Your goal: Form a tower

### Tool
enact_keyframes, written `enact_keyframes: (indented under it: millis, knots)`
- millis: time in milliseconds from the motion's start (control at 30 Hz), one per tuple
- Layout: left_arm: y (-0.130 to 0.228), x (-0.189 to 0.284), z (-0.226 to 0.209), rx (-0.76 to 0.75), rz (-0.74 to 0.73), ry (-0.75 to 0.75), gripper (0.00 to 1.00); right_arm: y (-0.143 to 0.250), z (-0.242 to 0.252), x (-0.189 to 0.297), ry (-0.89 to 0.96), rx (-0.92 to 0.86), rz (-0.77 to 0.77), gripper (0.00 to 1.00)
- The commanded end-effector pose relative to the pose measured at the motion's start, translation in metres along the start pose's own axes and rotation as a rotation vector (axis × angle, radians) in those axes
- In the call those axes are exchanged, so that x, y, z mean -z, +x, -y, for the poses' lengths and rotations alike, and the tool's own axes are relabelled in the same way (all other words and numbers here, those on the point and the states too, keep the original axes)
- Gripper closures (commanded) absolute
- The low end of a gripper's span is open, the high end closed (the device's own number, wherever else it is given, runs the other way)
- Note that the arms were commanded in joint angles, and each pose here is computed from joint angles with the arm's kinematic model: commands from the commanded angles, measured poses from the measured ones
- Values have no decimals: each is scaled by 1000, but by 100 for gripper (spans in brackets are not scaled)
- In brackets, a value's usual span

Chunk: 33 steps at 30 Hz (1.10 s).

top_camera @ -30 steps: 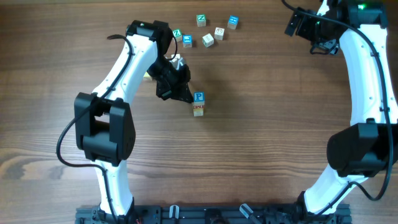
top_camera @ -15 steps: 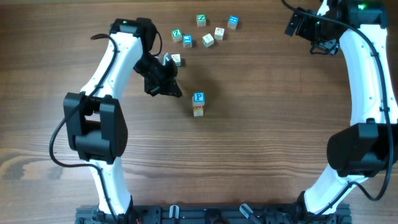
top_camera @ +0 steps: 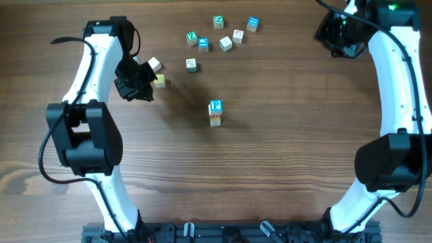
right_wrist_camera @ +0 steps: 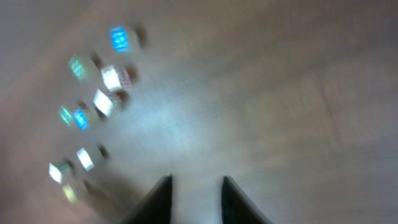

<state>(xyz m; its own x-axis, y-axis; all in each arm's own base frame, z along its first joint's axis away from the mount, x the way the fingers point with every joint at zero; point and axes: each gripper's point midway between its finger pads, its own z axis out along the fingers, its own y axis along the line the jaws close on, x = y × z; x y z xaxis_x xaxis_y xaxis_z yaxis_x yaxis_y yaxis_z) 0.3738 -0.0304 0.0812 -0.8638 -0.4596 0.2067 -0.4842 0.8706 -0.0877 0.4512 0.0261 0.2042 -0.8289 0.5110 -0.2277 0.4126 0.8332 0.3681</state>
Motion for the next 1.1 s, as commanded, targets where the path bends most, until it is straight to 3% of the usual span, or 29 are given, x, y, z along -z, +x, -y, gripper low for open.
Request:
enact_keyframes:
  millis: [0, 67, 267, 300, 400, 467, 533, 700, 767, 900, 1067]
  knots:
    - [-18, 0, -13, 37, 89, -78, 84, 32, -3, -6, 15, 90, -111, 95]
    - [-24, 0, -10, 34, 112, -66, 82, 52, -2, -14, 36, 146, -174, 96]
    - [-46, 4, -18, 36, 214, -116, 57, 95, -12, -39, 61, 218, -275, 96]
    - [-48, 5, -20, 40, 221, -120, 57, 99, -16, -41, 57, 238, -278, 96]
    - [-57, 9, -33, 88, 261, -163, 50, 107, -30, -45, 25, 395, -277, 96]
    - [-61, 10, -39, 112, 269, -163, 37, 107, -37, -47, 8, 446, -263, 93]
    - [-62, 11, -45, 136, 266, -163, 0, 113, -45, -46, -42, 441, -287, 94]
    - [-64, 11, -45, 137, 273, -159, 0, 117, -46, -47, -51, 439, -301, 95]
    - [-64, 11, -45, 137, 273, -159, 0, 124, -49, -49, -80, 437, -327, 92]
    - [-64, 11, -45, 137, 273, -159, 0, 149, -64, -49, -205, 500, -412, 87]
    - [-64, 11, -45, 137, 273, -159, 0, 176, -63, -61, -199, 522, -474, 88]
